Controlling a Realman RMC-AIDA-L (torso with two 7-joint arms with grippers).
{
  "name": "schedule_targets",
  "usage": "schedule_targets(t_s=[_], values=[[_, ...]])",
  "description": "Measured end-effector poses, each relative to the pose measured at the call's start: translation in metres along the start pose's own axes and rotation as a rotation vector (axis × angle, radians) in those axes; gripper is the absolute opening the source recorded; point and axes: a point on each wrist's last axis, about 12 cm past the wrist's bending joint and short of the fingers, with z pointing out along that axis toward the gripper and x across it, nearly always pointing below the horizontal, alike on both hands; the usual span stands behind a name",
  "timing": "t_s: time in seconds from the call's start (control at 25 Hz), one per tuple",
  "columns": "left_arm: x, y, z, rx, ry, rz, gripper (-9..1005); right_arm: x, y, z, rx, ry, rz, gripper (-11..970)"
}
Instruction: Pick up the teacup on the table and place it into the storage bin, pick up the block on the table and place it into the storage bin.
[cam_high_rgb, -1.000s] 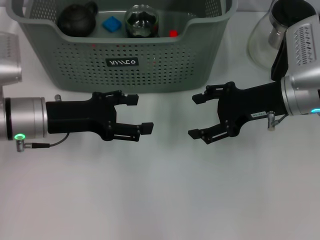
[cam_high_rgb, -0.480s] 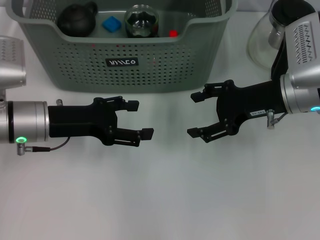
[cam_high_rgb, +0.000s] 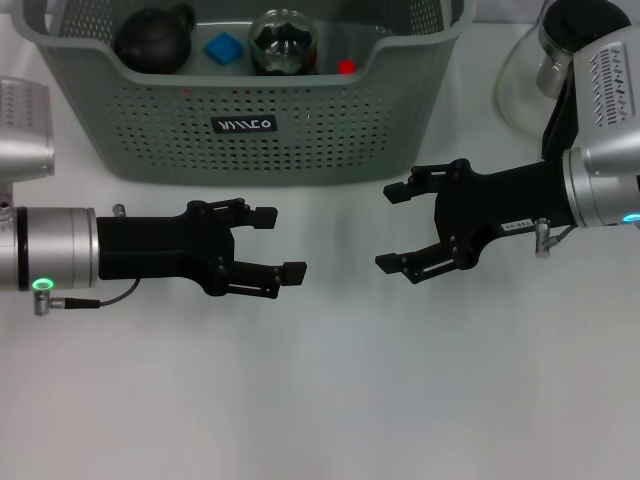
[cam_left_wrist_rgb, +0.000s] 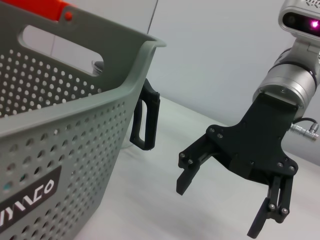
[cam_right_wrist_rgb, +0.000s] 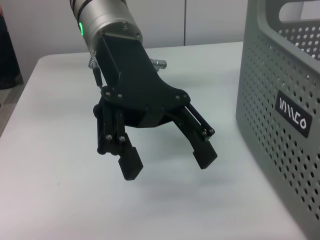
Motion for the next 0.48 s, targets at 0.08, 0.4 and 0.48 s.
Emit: schedule_targets(t_s=[0.08, 0.4, 0.48], values=[[0.0003, 0.0002, 0.0004, -0.003, 0.0, -0.003, 948, 0.0005, 0.0001, -0.0005, 0.001, -0.002, 0.0, 925], [0.0004, -0.0001, 0.0011, -0.002, -0.001, -0.006, 948, 0.0013, 0.0002, -0.0008, 0.003, -0.001, 0.0, 925], [0.0004, -0.0001, 0.0012, -0.002, -0.001, -0.006, 948, 0.0013, 0.0002, -0.0008, 0.003, -0.001, 0.0, 925]])
